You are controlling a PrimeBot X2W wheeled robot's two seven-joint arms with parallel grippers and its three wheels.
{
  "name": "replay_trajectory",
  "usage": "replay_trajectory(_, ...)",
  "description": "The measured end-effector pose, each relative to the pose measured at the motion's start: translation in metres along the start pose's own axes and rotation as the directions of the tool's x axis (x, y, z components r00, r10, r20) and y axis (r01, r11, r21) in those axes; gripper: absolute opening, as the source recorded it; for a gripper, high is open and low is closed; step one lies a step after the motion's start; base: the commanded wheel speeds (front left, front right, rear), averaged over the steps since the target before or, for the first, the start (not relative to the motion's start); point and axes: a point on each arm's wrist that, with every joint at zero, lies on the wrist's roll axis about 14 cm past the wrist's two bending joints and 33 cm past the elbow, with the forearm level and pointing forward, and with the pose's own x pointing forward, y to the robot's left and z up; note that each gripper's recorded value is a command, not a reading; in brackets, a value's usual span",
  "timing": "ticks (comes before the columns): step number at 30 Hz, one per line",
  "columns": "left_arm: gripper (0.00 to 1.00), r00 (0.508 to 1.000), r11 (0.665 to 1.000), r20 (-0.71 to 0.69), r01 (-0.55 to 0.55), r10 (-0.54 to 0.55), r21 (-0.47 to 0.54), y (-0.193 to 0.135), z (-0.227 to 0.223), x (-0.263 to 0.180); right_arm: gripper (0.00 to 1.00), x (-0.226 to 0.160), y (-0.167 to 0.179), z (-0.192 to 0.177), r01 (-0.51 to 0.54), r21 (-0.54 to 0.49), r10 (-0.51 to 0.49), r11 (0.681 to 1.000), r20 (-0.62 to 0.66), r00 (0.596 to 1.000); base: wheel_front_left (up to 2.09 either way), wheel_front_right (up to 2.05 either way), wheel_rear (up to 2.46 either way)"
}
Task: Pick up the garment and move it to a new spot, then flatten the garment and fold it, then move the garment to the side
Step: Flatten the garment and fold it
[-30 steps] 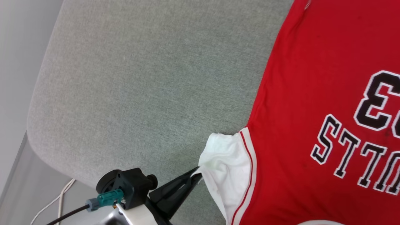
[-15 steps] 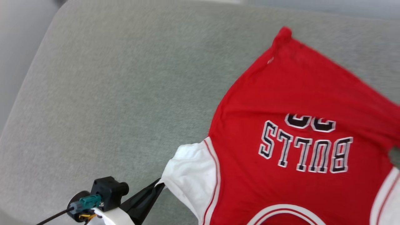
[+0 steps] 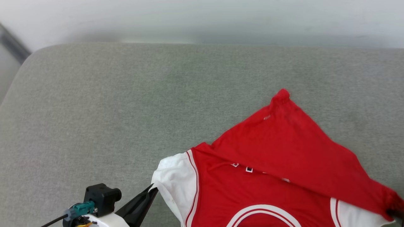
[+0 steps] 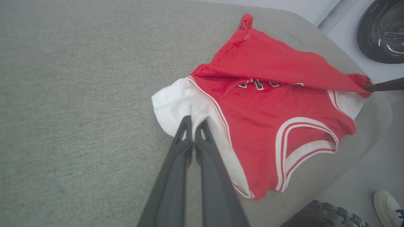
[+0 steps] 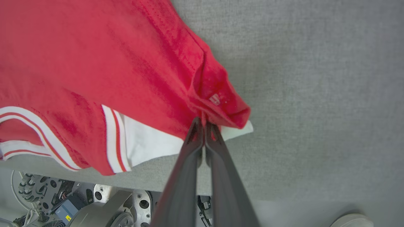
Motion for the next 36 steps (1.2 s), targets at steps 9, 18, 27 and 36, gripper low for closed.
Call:
replay_trajectory(9, 0.00, 0.999, 1.000, 0.033, 0.019, -0.019, 0.001, -0.007, 0.007, 0.004, 0.74, -0.006, 0.000, -0.043, 0.001, 0.043, 0.000, 0.999, -0.026, 1.000, 0.00, 0.00, 0.00)
replay_trajectory(18, 0.00, 0.999, 1.000, 0.040, 0.013, -0.013, 0.001, -0.008, 0.008, -0.002, 1.00, -0.017, 0.015, 0.016, -0.038, -0.091, 0.046, 0.995, 0.094, 0.995, 0.00, 0.00, 0.00)
replay_trajectory(27, 0.00, 0.999, 1.000, 0.050, -0.003, 0.002, 0.016, -0.007, 0.015, -0.004, 1.00, -0.018, 0.092, 0.111, -0.148, -0.336, 0.218, 0.930, 0.181, 0.959, 0.00, 0.00, 0.00)
replay_trajectory(36, 0.00, 0.998, 0.999, 0.055, -0.032, 0.032, -0.003, -0.004, 0.017, -0.001, 1.00, 0.050, 0.149, 0.151, -0.158, -0.496, 0.214, 0.854, 0.057, 0.975, 0.00, 0.00, 0.00)
